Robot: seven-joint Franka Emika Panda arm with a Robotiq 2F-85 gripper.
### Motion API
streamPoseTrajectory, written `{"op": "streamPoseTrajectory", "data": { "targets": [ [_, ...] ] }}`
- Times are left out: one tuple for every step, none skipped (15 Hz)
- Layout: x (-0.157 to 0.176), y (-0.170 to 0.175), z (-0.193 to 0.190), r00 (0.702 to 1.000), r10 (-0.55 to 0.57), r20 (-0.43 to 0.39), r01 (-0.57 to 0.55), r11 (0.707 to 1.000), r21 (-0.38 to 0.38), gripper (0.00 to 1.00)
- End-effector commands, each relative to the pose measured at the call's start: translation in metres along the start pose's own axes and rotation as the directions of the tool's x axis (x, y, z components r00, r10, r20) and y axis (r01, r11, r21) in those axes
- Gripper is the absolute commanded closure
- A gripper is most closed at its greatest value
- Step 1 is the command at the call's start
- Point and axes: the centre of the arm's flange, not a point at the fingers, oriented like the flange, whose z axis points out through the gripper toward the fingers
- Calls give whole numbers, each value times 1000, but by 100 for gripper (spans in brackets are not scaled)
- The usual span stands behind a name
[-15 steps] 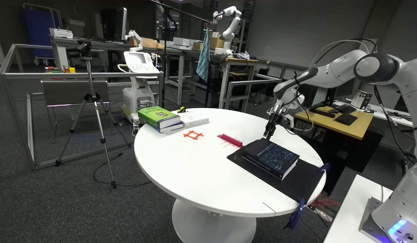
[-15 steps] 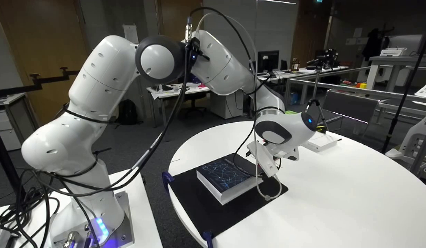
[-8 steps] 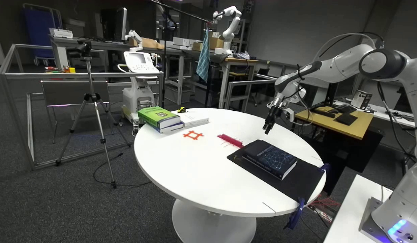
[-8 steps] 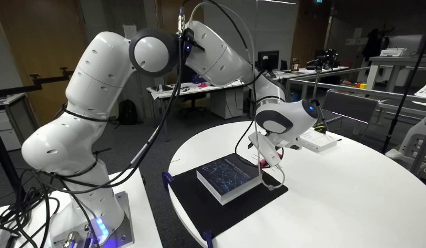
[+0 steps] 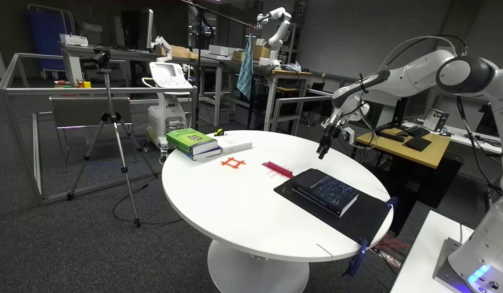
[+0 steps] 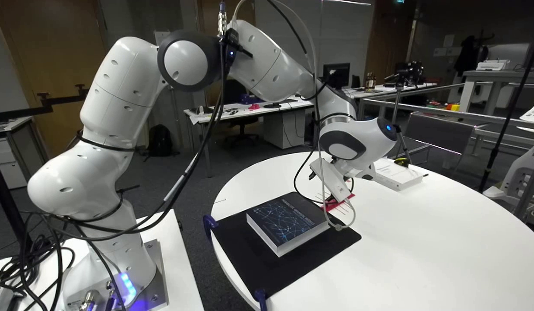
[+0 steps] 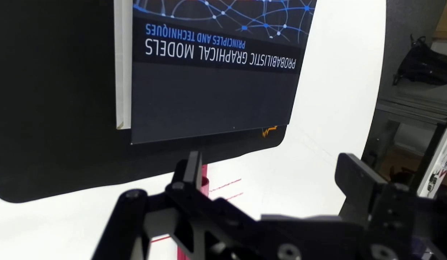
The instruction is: Flip open the cover of the book
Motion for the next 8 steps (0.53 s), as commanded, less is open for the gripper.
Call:
{"op": "streamPoseTrajectory", "data": {
  "targets": [
    [-8, -6, -4, 995, -6, -97, 3, 999, -37, 0],
    [-7, -1, -5, 992, -1, -130, -6, 998, -57, 0],
    [-6, 4, -5, 989, 9, -145, -19, 997, -69, 0],
    [-6, 8, -5, 987, 20, -158, -32, 996, -78, 0],
    [-7, 11, -5, 985, 33, -168, -48, 995, -85, 0],
    [-8, 16, -3, 985, 52, -166, -67, 994, -90, 0],
    [-10, 20, 0, 985, 61, -164, -78, 992, -98, 0],
    [-12, 24, 2, 984, 70, -162, -88, 990, -106, 0]
  ]
}}
